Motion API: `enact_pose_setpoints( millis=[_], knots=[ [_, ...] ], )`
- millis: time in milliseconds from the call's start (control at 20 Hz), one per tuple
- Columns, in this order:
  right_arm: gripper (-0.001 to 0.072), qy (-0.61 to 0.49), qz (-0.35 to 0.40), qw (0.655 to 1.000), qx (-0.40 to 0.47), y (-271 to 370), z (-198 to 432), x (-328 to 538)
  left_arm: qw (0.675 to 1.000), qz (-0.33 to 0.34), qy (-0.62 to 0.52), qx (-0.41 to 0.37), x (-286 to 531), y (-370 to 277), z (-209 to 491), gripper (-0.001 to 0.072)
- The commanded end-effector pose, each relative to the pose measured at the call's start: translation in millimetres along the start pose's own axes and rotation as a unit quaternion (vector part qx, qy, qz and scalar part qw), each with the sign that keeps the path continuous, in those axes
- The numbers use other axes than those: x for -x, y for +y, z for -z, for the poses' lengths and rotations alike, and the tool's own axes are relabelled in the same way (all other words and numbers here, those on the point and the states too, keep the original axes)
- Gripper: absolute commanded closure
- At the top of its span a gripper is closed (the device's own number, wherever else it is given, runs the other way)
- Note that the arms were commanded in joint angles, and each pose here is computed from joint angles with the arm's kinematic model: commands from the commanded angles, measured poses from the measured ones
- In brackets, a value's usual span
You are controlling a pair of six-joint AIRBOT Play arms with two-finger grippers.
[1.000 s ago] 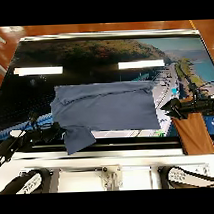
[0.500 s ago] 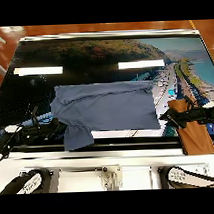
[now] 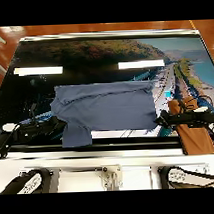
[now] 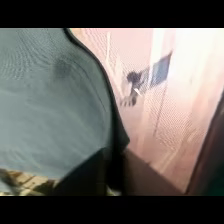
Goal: Fold the shirts.
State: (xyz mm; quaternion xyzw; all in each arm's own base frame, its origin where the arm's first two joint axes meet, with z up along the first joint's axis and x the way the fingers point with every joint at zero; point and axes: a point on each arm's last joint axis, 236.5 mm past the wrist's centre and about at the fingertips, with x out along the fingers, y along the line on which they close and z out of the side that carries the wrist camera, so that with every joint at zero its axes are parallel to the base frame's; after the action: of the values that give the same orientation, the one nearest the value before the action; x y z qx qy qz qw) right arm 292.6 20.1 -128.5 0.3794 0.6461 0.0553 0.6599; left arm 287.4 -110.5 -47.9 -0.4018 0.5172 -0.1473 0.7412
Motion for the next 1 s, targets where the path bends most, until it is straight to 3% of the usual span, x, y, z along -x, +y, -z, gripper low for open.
enact_pose_setpoints(
  millis=[0,300,500,750,950],
  knots=[
    [0.0653,0.0,-0.002,0.999,0.04,21.9,-2.0,-8.7,1.0,0.005,-0.022,-0.014,8.9,-10.9,-20.7,0.0663],
    [0.0654,-0.112,-0.015,0.983,0.145,88.1,-76.8,54.0,0.991,0.026,-0.109,-0.079,58.6,-56.3,-102.3,0.0663],
    [0.0654,-0.215,-0.003,0.957,0.192,137.1,-132.6,68.9,0.99,0.03,-0.102,-0.088,49.1,-66.9,-138.3,0.0663],
    [0.0654,-0.256,-0.009,0.938,0.233,189.0,-195.0,44.1,0.992,0.036,-0.087,-0.086,26.5,-63.4,-195.4,0.0663],
    [0.0654,-0.257,-0.014,0.944,0.206,192.9,-234.6,10.3,0.996,0.039,-0.056,-0.052,-4.7,-41.1,-220.3,0.0663]
  ],
)
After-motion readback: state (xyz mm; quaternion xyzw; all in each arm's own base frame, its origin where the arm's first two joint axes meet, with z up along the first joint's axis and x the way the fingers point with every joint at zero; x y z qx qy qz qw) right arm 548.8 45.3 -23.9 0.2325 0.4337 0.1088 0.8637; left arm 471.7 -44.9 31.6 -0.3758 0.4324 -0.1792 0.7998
